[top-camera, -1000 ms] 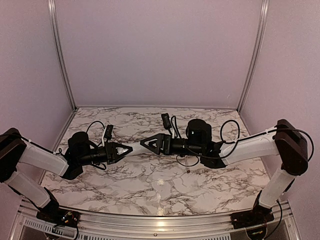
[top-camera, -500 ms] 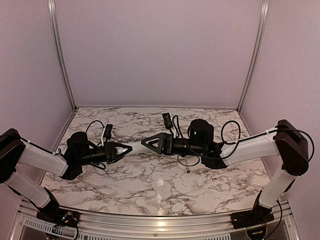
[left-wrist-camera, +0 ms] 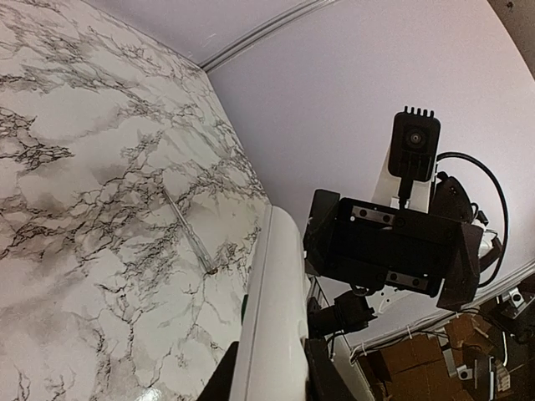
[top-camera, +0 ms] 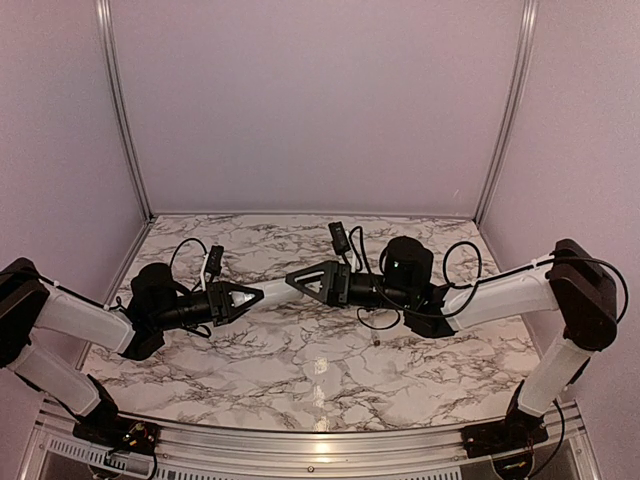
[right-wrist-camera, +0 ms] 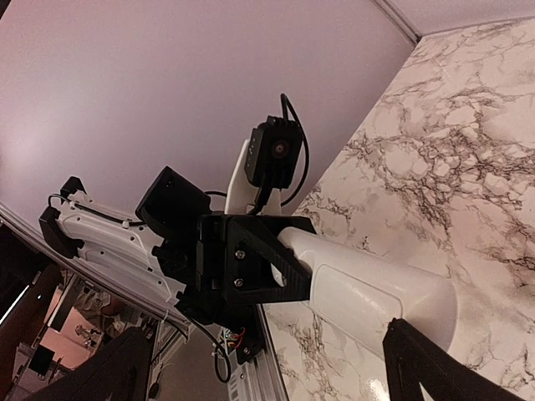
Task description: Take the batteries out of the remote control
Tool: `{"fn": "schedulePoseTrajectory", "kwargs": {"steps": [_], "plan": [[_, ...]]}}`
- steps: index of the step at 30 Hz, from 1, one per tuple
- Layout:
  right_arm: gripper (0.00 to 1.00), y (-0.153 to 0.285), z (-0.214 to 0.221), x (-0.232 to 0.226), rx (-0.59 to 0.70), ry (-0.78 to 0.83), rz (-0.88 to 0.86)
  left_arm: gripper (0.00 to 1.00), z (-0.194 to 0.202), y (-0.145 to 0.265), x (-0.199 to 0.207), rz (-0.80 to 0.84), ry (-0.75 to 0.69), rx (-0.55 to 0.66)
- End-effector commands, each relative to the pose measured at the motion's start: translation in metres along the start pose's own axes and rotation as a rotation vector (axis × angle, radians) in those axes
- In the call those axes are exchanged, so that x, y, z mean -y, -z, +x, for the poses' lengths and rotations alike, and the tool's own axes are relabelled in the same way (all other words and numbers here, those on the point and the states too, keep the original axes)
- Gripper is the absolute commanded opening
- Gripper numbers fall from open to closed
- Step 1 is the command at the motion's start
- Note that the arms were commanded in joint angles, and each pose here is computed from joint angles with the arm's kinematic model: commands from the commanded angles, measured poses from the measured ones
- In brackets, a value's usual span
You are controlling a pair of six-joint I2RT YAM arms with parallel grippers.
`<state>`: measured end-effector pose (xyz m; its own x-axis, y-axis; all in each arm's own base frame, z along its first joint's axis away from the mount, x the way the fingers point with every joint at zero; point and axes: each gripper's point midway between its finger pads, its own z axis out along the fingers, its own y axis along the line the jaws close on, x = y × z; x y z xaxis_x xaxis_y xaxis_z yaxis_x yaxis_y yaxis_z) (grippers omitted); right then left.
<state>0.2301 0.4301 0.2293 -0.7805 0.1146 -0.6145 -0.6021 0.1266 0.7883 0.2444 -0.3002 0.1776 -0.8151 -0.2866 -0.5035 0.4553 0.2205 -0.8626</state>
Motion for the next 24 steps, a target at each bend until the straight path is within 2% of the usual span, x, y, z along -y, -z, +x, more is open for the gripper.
{"fn": "schedulePoseTrajectory", "kwargs": {"steps": [1,14,20,24], "plan": [[0.96,0.0,0.011,-0.027,-0.062,-0.013,-0.138,0.0,-0.011,0.003,0.026,0.085,-0.056,0.038],[0.96,0.012,0.001,-0.051,-0.061,0.035,-0.191,0.0,-0.012,0.004,0.026,0.083,-0.055,0.043],[0.96,0.025,-0.016,-0.019,0.036,0.108,0.111,0.0,-0.012,0.003,0.023,0.074,-0.048,0.051],[0.96,0.023,-0.016,-0.014,0.05,0.108,0.132,0.0,-0.012,0.002,0.021,0.072,-0.04,0.053]]}}
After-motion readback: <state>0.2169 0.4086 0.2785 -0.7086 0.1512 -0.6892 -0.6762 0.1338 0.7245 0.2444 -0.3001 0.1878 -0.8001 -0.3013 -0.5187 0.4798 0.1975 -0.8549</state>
